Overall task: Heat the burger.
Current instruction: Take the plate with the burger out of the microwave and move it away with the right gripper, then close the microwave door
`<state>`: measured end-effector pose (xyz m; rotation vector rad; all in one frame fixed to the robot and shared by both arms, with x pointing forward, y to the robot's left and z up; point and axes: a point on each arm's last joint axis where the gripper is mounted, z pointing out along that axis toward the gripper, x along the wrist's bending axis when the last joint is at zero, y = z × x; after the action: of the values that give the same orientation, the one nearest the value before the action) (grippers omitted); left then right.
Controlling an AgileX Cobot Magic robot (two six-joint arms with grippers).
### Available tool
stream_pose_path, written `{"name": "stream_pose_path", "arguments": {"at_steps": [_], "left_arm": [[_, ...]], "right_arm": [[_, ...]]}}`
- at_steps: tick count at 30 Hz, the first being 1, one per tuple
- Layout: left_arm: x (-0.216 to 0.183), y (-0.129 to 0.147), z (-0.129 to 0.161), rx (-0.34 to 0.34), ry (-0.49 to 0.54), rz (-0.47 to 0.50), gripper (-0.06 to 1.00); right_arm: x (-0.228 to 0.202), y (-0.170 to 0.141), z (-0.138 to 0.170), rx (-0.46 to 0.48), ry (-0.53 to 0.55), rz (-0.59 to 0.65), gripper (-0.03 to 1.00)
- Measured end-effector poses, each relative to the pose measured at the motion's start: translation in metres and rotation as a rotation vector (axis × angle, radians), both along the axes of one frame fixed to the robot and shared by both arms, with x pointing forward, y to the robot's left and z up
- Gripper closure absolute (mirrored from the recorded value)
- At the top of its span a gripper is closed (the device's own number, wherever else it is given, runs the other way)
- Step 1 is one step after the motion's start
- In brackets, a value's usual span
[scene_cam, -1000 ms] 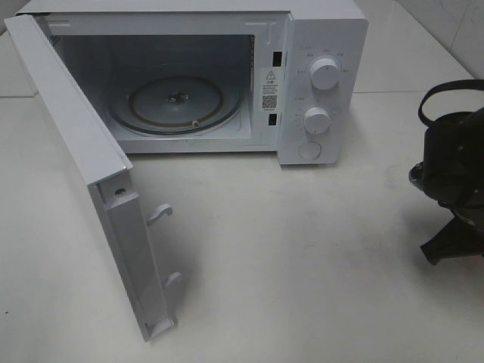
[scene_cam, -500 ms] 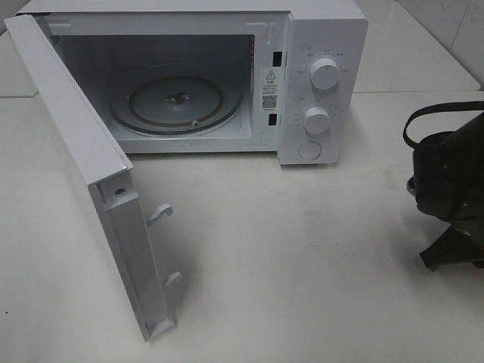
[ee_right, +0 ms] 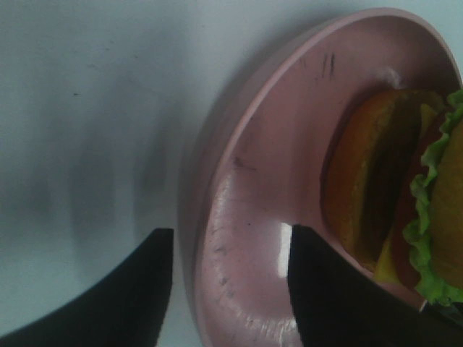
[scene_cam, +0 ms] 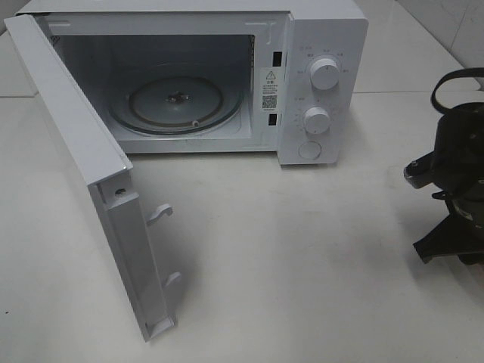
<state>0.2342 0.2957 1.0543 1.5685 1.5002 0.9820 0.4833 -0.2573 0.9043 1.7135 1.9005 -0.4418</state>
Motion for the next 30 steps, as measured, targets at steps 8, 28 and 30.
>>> {"name": "stream_pose_path", "arguments": {"at_steps": [8,28,30], "left_arm": [[0.0,0.0,0.0,0.0,0.0,0.0,-0.03],[0.0,0.0,0.0,0.0,0.0,0.0,-0.03],[0.0,0.0,0.0,0.0,0.0,0.0,-0.03]], "right_arm": [[-0.008,0.01,0.027,0.173,-0.007,0.1,0.24],[-0.066,0.013,0.112,0.504,-0.099,0.174,0.16],[-0.073,0.011,0.12,0.522,-0.12,0.168,0.17]]}}
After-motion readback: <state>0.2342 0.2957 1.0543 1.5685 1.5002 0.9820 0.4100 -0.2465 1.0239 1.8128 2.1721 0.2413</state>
